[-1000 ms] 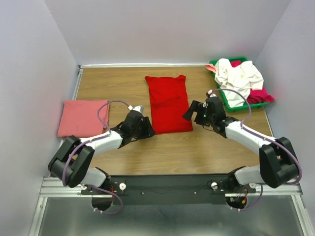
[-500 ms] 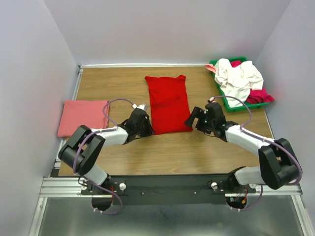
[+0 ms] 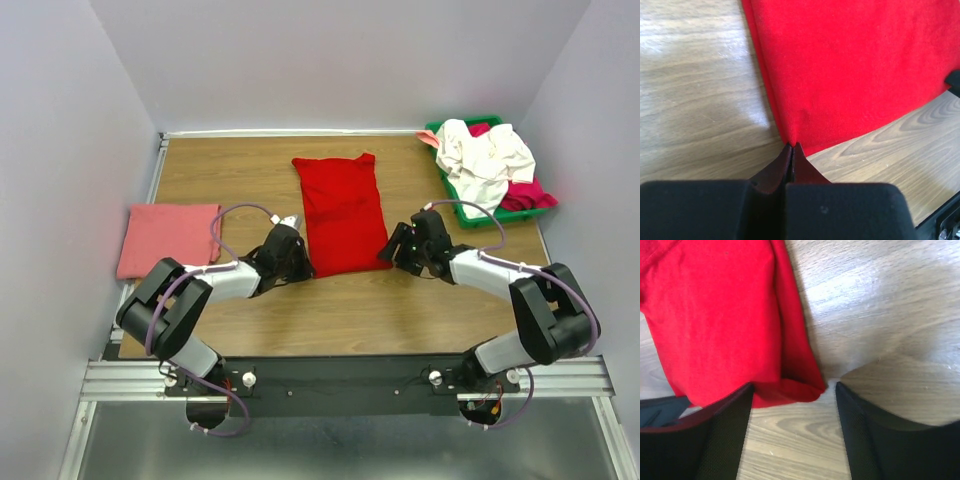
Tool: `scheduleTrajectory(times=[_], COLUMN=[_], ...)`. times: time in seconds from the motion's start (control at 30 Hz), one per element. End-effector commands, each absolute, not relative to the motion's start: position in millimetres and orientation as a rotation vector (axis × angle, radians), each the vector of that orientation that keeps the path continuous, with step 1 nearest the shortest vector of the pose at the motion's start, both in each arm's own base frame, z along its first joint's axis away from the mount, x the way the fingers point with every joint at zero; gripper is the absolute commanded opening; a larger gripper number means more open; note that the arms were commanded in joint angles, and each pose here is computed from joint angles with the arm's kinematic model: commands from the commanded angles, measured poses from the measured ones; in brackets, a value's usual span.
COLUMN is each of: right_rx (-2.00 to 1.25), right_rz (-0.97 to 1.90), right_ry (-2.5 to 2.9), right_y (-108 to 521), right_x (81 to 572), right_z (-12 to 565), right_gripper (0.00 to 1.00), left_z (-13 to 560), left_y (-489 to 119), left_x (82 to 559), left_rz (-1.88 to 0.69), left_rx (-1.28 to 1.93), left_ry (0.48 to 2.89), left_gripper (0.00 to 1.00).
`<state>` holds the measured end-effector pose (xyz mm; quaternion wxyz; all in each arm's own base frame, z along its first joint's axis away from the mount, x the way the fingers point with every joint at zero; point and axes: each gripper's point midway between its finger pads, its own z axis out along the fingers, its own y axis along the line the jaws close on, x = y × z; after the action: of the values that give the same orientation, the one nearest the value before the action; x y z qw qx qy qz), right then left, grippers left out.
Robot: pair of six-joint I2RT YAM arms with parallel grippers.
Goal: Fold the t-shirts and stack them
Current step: Fold the tshirt
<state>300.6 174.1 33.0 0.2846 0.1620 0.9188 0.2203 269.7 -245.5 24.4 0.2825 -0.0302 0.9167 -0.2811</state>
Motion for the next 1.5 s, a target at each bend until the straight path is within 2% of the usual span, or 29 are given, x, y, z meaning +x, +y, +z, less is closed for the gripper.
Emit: scheduleTrajectory(times=[0.0, 0.03, 0.13, 0.37, 0.43, 0.47, 0.6, 0.73, 0.77, 1.07, 1.47], right_rx=[0.472, 0.469, 0.471, 0.484, 0.482, 0.48, 0.482, 0.457, 0.436, 0.287, 0.081], right_rz=[0.552, 0.556, 0.567, 0.562, 0.558, 0.557, 0.545, 0.57, 0.577, 0.772, 0.956], right_ry=[2.526, 2.536, 2.543, 2.583, 2.59, 2.591, 2.599, 2.614, 2.622, 2.575, 2.45], right_y=[171, 171, 171, 162, 161, 160, 157, 162, 165, 186, 192], right_x=[292, 289, 282, 256, 252, 251, 245, 238, 234, 202, 175], right_z=[13, 10, 9, -4, -6, -7, -12, -13, -14, 20, 106], right_gripper=[0.66, 0.57, 0.49, 0.47, 0.42, 0.34, 0.25, 0.09, 0.02, 0.0, 0.01], left_z=[12, 10, 7, 6, 6, 5, 5, 7, 6, 31, 131], left_y=[-242, -241, -237, -235, -235, -234, -232, -231, -231, -228, -231], left_x=[257, 256, 253, 248, 244, 242, 234, 225, 222, 184, 169], left_rz=[-0.708, -0.698, -0.681, -0.68, -0.681, -0.678, -0.681, -0.683, -0.676, -0.611, -0.846], left_rx=[-0.068, -0.075, -0.088, -0.105, -0.102, -0.104, -0.121, -0.124, -0.12, -0.161, -0.147], left_ry=[2.513, 2.517, 2.531, 2.536, 2.539, 2.541, 2.543, 2.546, 2.553, 2.547, 2.335], left_gripper=[0.0, 0.0, 0.0, 0.0, 0.0, 0.0, 0.0, 0.0, 0.0, 0.0, 0.0])
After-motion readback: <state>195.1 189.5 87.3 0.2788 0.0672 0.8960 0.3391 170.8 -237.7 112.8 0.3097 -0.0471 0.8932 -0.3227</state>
